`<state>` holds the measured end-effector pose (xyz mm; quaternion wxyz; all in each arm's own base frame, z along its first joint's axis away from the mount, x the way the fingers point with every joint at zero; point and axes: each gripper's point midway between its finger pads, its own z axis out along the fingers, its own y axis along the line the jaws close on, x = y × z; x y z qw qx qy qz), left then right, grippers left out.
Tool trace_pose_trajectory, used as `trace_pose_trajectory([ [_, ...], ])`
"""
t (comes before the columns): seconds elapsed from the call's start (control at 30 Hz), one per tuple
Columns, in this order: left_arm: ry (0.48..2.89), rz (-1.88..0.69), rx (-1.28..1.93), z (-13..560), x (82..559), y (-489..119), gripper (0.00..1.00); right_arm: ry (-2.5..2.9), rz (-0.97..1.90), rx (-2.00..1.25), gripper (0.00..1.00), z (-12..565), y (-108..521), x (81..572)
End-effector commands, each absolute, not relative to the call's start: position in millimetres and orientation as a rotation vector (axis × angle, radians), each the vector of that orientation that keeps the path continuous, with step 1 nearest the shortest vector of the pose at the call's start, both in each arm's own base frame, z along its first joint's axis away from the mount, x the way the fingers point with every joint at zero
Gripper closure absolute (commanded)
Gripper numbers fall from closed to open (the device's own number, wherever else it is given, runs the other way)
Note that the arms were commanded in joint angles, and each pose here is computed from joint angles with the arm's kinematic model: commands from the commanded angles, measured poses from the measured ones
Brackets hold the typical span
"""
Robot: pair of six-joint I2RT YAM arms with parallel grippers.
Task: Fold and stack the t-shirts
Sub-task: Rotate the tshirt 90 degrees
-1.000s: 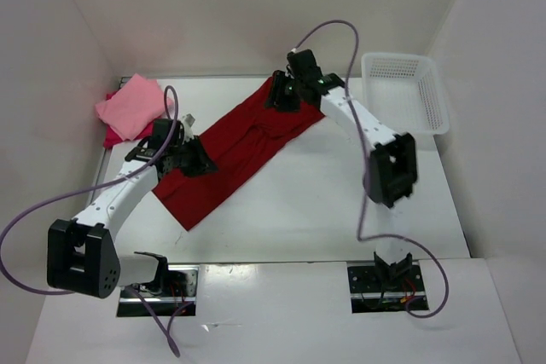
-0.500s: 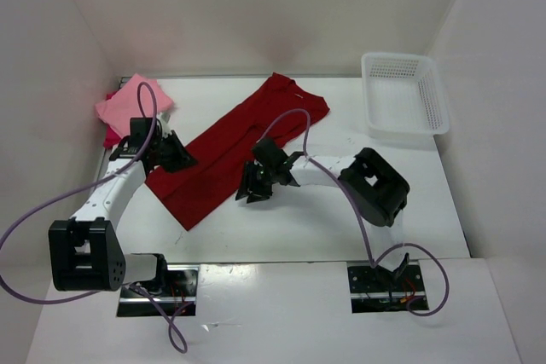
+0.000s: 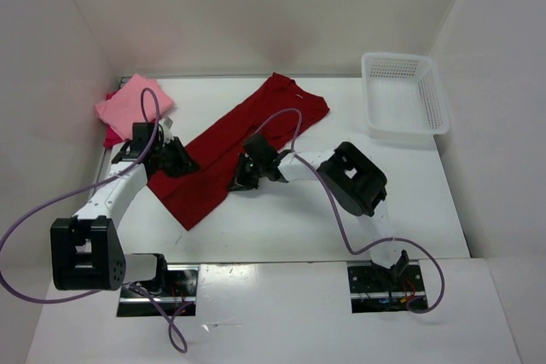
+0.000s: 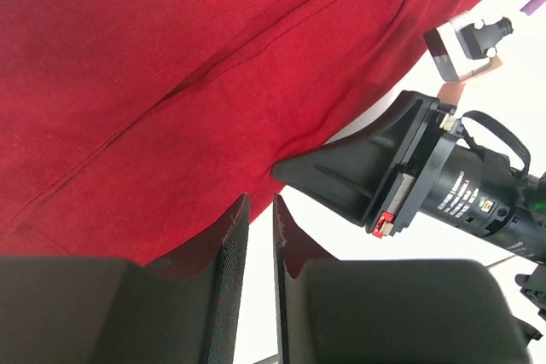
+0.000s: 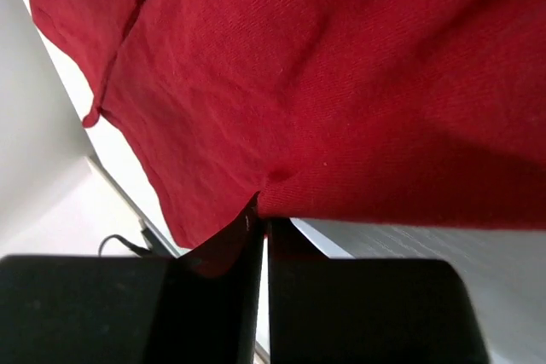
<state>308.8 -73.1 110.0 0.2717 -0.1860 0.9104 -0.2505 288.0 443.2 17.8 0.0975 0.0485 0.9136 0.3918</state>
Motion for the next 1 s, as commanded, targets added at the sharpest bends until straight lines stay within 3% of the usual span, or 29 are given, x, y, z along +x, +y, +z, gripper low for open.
trace_pose_trajectory([
  [0.0, 2.383, -0.698, -0.428, 130.3, 330.2, -74.4, 0.76, 2.728, 1.048, 0.099, 0.97, 14.9, 426.3, 280.4],
  [0.3, 2.343, -0.714, -0.365, 131.2, 378.9, -103.6, 0.72, 2.922, 0.899, -0.019, 1.00, 25.0, 272.9, 209.2],
  [0.4, 2.314, -0.730, -0.344, 130.9, 399.7, -118.6, 0.60, 2.931, 0.859, 0.041, 1.00, 31.6, 230.2, 207.1],
  [0.5, 2.314, -0.741, -0.297, 124.6, 425.0, -138.2, 0.48, 2.910, 0.852, 0.133, 0.88, 42.3, 213.0, 212.6],
  [0.57, 2.325, -0.753, -0.288, 113.6, 447.2, -150.1, 0.45, 2.851, 0.867, 0.173, 0.64, 54.8, 206.6, 225.8],
  [0.67, 2.361, -0.761, -0.269, 88.3, 467.6, -166.2, 0.43, 2.807, 0.863, 0.254, 0.56, 60.7, 192.1, 239.8],
  [0.8, 2.399, -0.789, -0.281, 53.9, 497.8, -176.3, 0.43, 2.748, 0.877, 0.239, 0.60, 66.1, 191.4, 267.4],
  [0.97, 2.365, -0.838, -0.237, 51.7, 537.5, -193.9, 0.47, 2.717, 0.925, 0.194, 0.62, 70.7, 200.2, 288.6],
])
